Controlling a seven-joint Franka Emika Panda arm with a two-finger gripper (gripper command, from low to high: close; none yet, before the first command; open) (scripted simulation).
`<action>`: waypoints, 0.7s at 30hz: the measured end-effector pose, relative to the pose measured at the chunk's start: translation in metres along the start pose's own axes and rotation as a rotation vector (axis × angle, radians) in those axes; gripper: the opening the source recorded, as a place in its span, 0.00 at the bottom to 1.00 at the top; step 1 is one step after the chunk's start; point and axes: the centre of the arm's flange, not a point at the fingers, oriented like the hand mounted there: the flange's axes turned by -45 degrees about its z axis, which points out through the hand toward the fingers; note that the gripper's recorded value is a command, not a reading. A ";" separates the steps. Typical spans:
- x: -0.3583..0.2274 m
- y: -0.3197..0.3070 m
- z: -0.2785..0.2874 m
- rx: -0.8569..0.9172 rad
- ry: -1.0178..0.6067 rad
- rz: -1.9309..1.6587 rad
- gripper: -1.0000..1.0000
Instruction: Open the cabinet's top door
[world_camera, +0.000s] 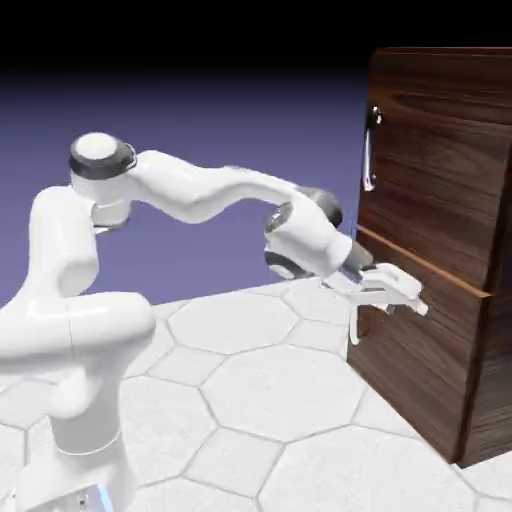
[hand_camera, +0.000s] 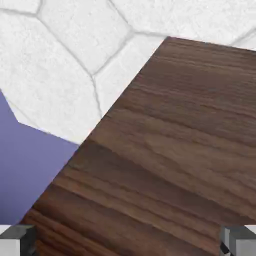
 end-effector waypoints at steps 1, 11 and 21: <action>-0.018 0.009 -0.014 -0.009 -0.069 0.046 0.50; -0.133 0.081 -0.113 -0.208 -0.501 0.325 0.50; -0.120 0.059 -0.117 -0.336 -0.522 0.293 0.00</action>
